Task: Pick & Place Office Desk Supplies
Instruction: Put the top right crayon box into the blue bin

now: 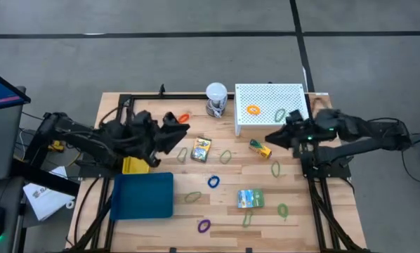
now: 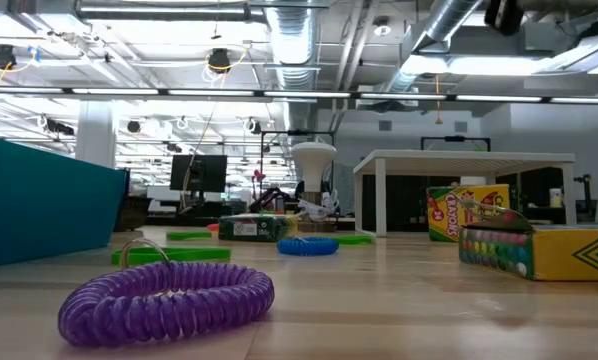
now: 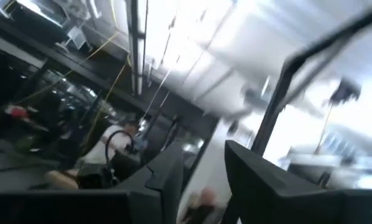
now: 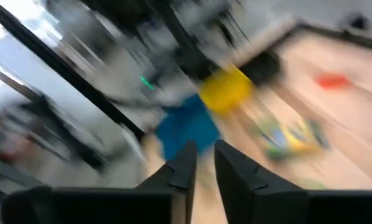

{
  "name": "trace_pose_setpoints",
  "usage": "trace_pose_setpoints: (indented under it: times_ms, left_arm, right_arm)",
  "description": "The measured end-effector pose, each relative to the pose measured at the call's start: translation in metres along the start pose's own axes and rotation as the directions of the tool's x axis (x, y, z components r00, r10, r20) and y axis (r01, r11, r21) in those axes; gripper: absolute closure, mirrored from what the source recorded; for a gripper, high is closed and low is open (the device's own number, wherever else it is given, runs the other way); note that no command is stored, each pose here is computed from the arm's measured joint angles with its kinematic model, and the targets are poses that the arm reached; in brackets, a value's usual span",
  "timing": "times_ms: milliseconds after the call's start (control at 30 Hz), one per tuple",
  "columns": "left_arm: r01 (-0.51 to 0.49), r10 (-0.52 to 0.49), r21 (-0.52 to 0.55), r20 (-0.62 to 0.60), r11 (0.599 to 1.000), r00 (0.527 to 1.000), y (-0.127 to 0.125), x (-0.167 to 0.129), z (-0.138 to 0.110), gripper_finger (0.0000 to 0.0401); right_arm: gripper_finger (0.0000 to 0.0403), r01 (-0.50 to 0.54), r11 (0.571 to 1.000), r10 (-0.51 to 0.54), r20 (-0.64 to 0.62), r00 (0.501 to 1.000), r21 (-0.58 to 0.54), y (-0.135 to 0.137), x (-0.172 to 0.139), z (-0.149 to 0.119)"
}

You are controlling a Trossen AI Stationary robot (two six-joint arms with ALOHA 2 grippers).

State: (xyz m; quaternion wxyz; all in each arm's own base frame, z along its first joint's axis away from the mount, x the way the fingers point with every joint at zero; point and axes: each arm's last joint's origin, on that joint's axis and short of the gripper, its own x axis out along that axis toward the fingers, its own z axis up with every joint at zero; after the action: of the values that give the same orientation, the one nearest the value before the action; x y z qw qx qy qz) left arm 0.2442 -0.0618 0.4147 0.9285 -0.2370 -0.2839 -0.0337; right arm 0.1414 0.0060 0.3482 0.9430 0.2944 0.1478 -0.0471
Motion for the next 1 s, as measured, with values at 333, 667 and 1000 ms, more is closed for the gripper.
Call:
trace_pose_setpoints:
  times_ms: [333,667,1000]
  left_arm:
    - [-0.157,0.210,0.192,-0.301,0.969,0.930,-0.017,-0.024,0.025,0.0260]
    - [-0.138,0.209,0.195,-0.414,0.971,0.886,-0.022,-0.037,0.020,0.0260]
    - [-0.113,0.169,0.150,-0.437,0.982,0.883,-0.030,-0.041,0.017,0.0260]
  right_arm:
    - [0.0219,0.230,0.930,-0.341,-0.436,0.833,-0.287,0.015,0.043,-0.007]
    - [0.0138,0.470,0.751,-0.651,-0.398,0.646,-0.464,0.014,0.084,-0.041]
    - [0.0137,0.624,0.635,-0.772,-0.386,0.505,-0.455,-0.015,0.103,-0.073]
